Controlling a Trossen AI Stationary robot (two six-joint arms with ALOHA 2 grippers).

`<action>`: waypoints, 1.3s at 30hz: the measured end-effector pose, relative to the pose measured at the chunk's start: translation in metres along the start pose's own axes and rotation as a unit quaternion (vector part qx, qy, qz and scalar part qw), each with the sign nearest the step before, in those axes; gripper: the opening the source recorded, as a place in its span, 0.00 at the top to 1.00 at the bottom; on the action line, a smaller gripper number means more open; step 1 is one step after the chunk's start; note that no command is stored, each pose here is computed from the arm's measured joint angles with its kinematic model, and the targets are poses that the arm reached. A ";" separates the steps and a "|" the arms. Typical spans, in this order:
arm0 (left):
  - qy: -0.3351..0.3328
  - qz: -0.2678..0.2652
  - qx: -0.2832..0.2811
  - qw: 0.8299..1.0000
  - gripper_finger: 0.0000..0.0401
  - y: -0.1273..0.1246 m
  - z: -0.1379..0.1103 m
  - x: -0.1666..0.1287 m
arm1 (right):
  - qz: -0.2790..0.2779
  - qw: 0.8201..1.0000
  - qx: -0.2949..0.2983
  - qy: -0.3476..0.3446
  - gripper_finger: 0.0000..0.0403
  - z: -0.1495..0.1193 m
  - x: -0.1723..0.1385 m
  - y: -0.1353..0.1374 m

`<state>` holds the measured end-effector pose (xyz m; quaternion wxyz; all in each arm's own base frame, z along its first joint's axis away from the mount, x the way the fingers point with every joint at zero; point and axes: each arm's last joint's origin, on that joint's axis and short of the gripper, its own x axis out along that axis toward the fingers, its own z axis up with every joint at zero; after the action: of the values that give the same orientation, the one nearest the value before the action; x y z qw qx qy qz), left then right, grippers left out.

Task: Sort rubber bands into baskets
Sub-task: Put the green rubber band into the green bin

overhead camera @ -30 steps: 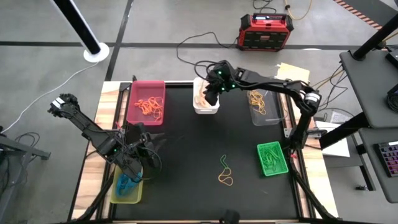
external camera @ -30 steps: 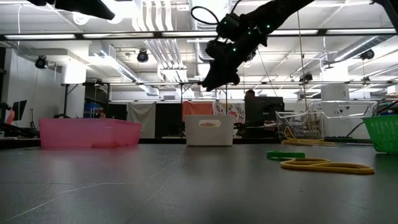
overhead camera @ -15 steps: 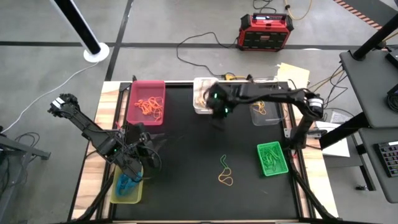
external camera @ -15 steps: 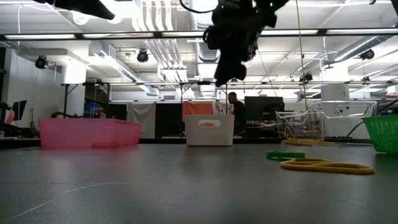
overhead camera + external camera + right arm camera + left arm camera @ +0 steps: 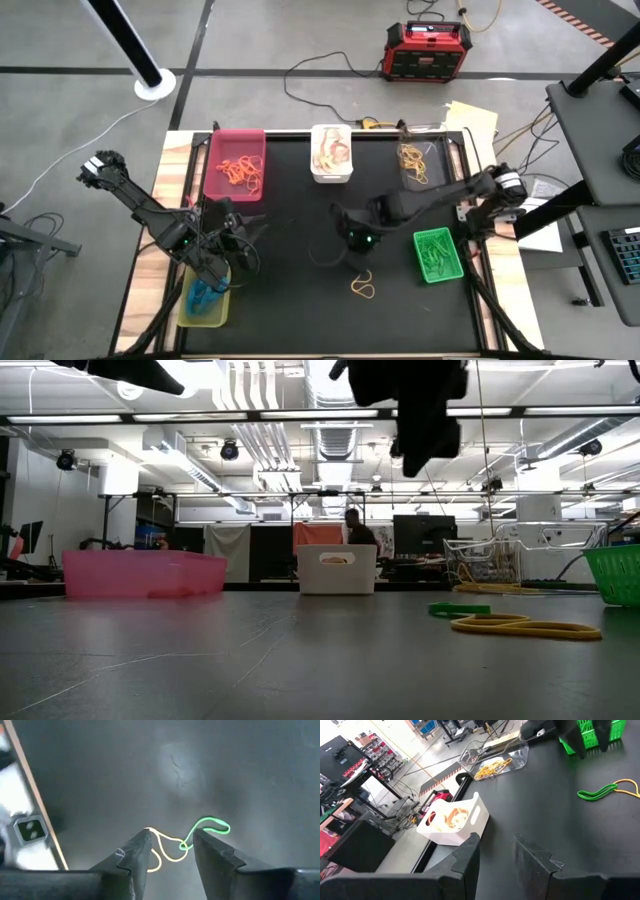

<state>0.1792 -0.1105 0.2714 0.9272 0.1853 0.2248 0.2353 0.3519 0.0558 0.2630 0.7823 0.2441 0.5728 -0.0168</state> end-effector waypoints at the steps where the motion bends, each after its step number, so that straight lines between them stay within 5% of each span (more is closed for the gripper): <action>1: 0.000 0.000 0.000 1.000 0.76 0.000 0.000 0.000 | -0.013 1.000 0.012 -0.004 0.65 -0.004 0.001 0.005; 11: 0.000 0.000 0.024 1.000 0.76 0.000 0.000 0.000 | -0.086 0.977 0.194 -0.016 0.50 -0.035 0.020 0.025; 31: -0.002 0.000 0.177 0.984 0.76 0.000 0.001 0.000 | -0.172 0.950 0.258 0.036 0.45 -0.041 0.106 0.018; 39: -0.003 0.000 0.206 0.979 0.76 0.000 0.001 0.000 | -0.196 0.944 0.259 0.050 0.52 -0.043 0.130 0.012</action>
<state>0.1798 -0.1111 0.2722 0.8699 0.3729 0.2655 0.1834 0.3623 0.1166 0.1404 0.6433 0.3223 0.6239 -0.3051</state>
